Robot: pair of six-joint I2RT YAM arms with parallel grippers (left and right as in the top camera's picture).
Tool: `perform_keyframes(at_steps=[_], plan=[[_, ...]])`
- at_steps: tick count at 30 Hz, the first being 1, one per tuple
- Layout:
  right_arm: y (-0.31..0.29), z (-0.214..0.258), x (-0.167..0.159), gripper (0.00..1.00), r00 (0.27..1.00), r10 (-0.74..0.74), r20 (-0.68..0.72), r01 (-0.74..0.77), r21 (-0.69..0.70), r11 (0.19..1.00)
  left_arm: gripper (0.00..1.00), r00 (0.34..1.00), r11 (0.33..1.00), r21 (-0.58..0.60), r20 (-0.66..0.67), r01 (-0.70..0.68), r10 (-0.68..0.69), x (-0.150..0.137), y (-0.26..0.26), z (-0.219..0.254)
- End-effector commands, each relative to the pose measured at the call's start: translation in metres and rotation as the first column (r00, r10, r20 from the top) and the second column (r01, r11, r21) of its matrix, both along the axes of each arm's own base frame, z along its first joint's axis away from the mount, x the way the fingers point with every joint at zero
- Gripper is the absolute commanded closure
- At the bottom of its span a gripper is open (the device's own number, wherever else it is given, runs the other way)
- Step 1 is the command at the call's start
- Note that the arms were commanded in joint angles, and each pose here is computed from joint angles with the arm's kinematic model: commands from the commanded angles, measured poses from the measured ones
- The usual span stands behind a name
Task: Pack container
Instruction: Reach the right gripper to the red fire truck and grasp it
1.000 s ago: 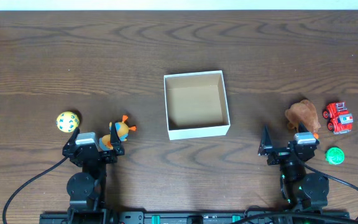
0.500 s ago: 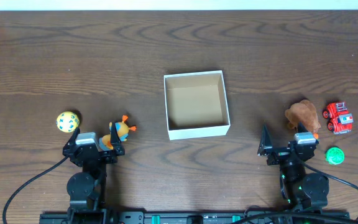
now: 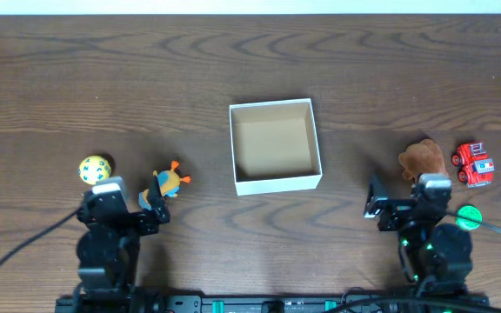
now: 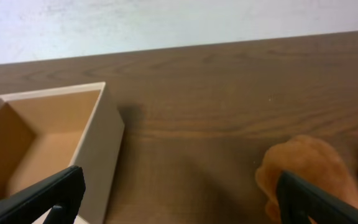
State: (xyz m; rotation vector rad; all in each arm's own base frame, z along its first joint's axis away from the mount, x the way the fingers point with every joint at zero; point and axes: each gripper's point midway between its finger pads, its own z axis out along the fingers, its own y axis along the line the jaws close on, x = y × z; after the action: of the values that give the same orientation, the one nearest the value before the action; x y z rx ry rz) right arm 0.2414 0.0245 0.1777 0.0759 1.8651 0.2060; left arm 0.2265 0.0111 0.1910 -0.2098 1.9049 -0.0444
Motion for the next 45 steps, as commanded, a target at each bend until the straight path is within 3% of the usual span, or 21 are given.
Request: perform_keyframes(at_steps=[1, 6, 11, 18, 21, 29, 45], plan=[[-0.001, 0.034, 0.004, 0.01, 1.000, -0.008, -0.018, 0.008, 0.018, 1.000, 0.02, 0.999, 0.999, -0.047, -0.026, -0.022, 0.021, 0.003, 0.001, 0.026], [-0.009, 0.065, 0.011, 0.01, 0.982, -0.039, -0.185, 0.038, -0.010, 0.999, 0.02, 0.981, 0.997, -0.061, -0.191, -0.038, 0.025, 0.004, 0.000, 0.037], [-0.041, 0.088, 0.024, 0.01, 0.906, -0.122, -0.405, 0.088, -0.104, 0.991, 0.02, 0.942, 0.996, -0.085, -0.334, -0.005, -0.024, 0.005, -0.009, 0.041], [-0.091, 0.098, 0.044, 0.01, 0.752, -0.113, -0.650, -0.025, -0.200, 0.979, 0.02, 0.920, 0.990, -0.133, -0.380, 0.043, -0.091, 0.010, -0.022, 0.037], [-0.119, 0.093, 0.051, 0.01, 0.703, -0.171, -0.690, 0.023, -0.219, 0.976, 0.02, 0.921, 0.990, -0.134, -0.378, 0.045, -0.093, 0.010, -0.022, 0.038], [-0.190, 0.057, 0.066, 0.01, 0.631, -0.254, -0.733, 0.116, -0.235, 0.965, 0.02, 0.921, 0.990, -0.133, -0.378, 0.044, -0.092, 0.010, -0.022, 0.038], [-0.223, -0.061, 0.085, 0.01, 0.429, -0.126, -0.895, 0.012, -0.134, 0.991, 0.02, 0.921, 0.990, -0.133, -0.379, 0.044, -0.092, 0.010, -0.022, 0.038]])
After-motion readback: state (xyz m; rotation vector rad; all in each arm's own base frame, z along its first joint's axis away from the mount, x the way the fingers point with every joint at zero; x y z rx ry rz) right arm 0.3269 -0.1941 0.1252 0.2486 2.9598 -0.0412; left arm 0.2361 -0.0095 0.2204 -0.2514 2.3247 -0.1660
